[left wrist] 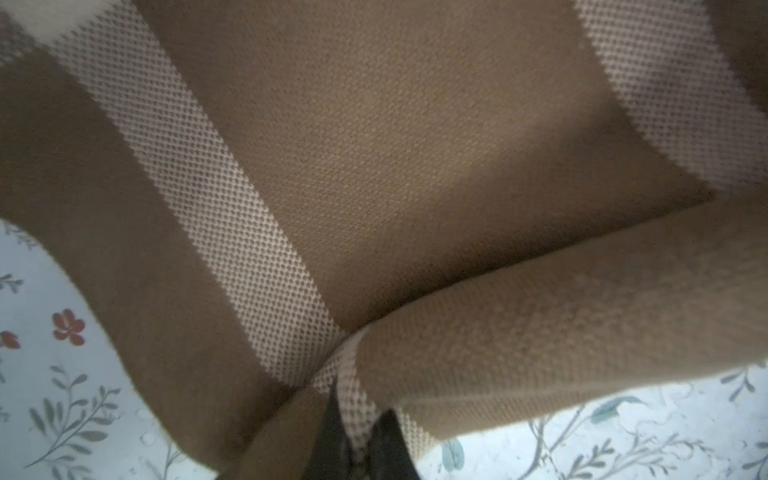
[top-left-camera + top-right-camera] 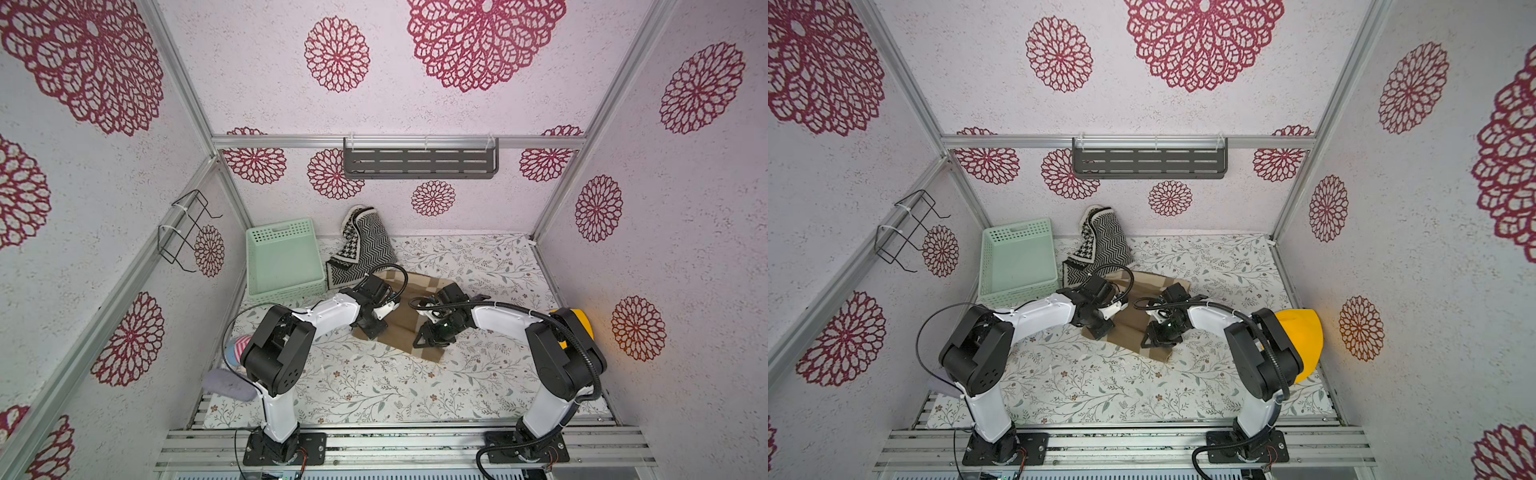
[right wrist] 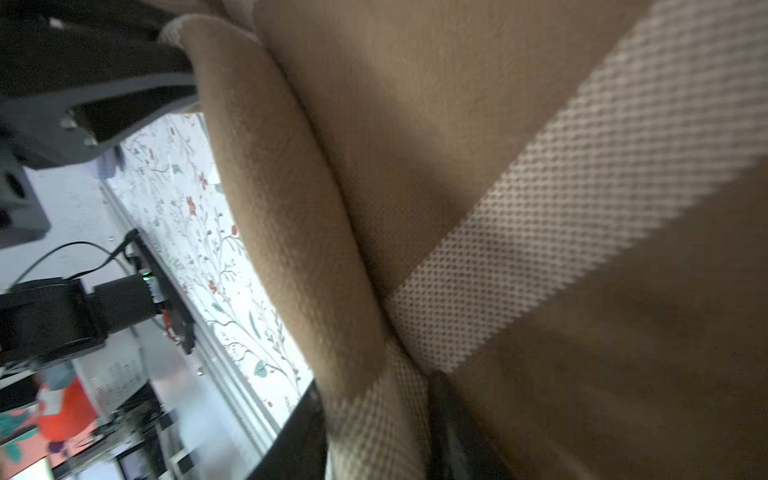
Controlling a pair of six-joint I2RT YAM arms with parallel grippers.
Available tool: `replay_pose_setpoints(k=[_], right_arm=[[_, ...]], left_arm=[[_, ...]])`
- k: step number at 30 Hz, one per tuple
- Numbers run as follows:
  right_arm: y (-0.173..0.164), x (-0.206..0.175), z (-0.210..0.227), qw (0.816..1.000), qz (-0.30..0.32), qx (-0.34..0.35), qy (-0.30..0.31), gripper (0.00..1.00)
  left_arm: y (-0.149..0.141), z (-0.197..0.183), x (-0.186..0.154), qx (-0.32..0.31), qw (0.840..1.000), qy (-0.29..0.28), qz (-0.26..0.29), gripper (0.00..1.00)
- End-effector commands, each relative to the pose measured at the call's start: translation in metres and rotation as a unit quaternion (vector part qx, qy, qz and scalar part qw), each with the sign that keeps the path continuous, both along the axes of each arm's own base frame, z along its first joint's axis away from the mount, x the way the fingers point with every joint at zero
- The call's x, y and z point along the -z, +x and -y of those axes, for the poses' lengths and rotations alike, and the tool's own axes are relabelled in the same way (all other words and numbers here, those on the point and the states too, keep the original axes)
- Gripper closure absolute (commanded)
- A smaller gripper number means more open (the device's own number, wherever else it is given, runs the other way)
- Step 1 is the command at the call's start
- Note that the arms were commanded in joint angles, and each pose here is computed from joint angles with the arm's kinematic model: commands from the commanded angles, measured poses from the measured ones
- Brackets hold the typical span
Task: Roll up the scarf and place it into the basket
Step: Roll the scarf at the center of the board.
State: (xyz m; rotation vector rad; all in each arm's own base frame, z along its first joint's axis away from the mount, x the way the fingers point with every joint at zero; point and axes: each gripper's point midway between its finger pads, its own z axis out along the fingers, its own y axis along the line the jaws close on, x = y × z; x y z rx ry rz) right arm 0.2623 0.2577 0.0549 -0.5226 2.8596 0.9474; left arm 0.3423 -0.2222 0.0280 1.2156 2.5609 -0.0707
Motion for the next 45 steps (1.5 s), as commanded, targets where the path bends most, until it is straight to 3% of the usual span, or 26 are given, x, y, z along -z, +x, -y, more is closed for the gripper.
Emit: replay_pose_setpoints(k=[1, 2, 7, 10, 13, 20, 26, 30, 34, 41, 43, 45], right_arm=[[0.023, -0.026, 0.023, 0.994, 0.088, 0.03, -0.058, 0.54], [0.027, -0.032, 0.028, 0.991, 0.112, 0.039, -0.066, 0.51], [0.027, -0.075, 0.034, 0.963, 0.253, 0.045, -0.085, 0.4], [0.01, -0.087, 0.021, 0.933, 0.336, 0.0, -0.131, 0.36], [-0.008, -0.081, 0.004, 0.911, 0.377, -0.046, -0.162, 0.35], [-0.014, -0.043, -0.012, 0.865, 0.414, -0.117, -0.258, 0.28], [-0.005, -0.009, -0.013, 0.846, 0.408, -0.143, -0.313, 0.23], [0.004, 0.008, -0.009, 0.831, 0.405, -0.148, -0.352, 0.21], [0.006, 0.026, -0.01, 0.837, 0.382, -0.164, -0.356, 0.25], [0.008, 0.056, 0.003, 0.87, 0.307, -0.162, -0.35, 0.54], [0.007, 0.059, 0.003, 0.885, 0.282, -0.154, -0.337, 0.65], [0.003, 0.06, 0.002, 0.903, 0.254, -0.141, -0.318, 0.68]], left_arm=[[0.004, -0.025, 0.013, -0.014, 0.998, 0.054, -0.029, 0.95], [0.002, -0.028, 0.026, -0.01, 0.996, 0.068, -0.049, 0.95], [0.007, -0.024, 0.027, 0.005, 0.995, 0.071, -0.07, 0.91], [0.011, -0.02, 0.023, 0.01, 0.995, 0.064, -0.071, 0.87], [0.013, -0.017, 0.021, 0.014, 0.996, 0.059, -0.072, 0.84], [0.011, -0.019, 0.026, 0.02, 0.994, 0.065, -0.08, 0.79], [0.015, -0.017, 0.022, 0.022, 0.995, 0.057, -0.074, 0.73], [0.016, -0.015, 0.011, 0.026, 0.996, 0.048, -0.066, 0.6], [0.02, -0.016, -0.01, 0.02, 0.998, 0.037, -0.036, 0.29], [0.028, -0.042, -0.093, -0.046, 0.995, 0.017, 0.092, 0.0], [0.028, -0.055, -0.115, -0.078, 0.988, 0.017, 0.135, 0.02], [0.025, -0.067, -0.135, -0.115, 0.979, 0.011, 0.169, 0.03]])
